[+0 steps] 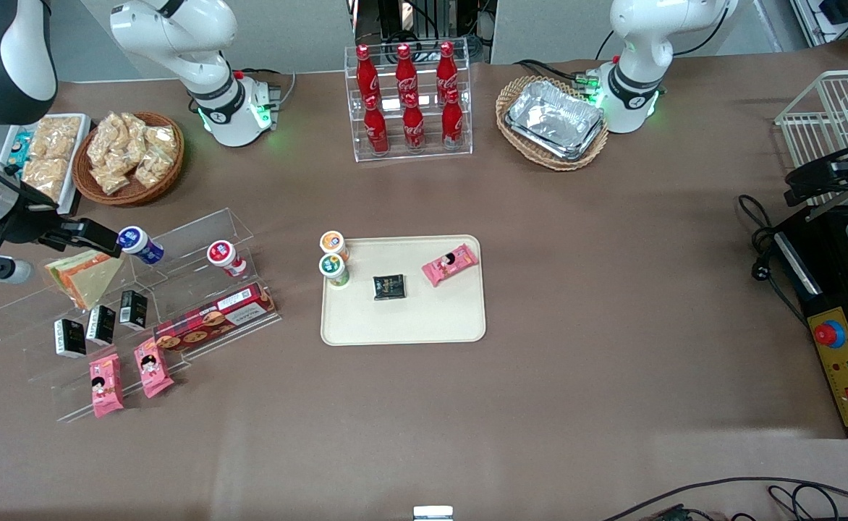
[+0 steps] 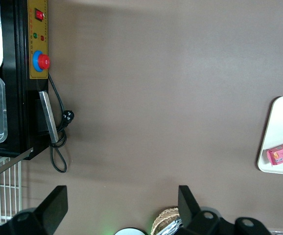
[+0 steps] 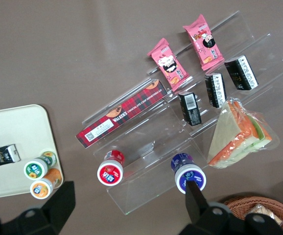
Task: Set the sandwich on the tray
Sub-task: 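Move the right gripper toward the wrapped sandwich on the acrylic rack, then lower the open right gripper over the wrapped sandwich's crust edge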
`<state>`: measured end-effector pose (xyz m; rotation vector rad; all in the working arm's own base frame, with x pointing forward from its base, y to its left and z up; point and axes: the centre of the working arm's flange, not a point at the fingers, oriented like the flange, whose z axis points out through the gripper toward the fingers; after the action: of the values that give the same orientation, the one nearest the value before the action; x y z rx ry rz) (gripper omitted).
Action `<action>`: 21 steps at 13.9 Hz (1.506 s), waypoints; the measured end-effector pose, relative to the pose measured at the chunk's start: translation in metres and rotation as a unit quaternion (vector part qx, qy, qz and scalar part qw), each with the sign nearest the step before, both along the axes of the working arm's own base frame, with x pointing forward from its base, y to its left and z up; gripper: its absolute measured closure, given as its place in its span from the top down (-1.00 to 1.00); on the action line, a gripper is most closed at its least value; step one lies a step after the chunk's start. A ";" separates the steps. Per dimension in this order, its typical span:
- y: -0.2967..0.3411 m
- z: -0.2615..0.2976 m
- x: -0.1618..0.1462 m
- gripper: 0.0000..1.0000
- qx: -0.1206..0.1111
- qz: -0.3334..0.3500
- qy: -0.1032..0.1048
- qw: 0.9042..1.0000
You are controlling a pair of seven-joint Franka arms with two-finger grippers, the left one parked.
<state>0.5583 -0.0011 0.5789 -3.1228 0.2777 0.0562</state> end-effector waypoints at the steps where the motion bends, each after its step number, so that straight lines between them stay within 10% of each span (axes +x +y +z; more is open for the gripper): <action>1: 0.000 0.000 0.000 1.00 -0.001 0.000 0.000 1.000; 21: -0.118 -0.018 -0.008 1.00 0.012 -0.138 0.020 0.990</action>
<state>0.5504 -0.1190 0.5610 -3.0285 0.7004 0.1195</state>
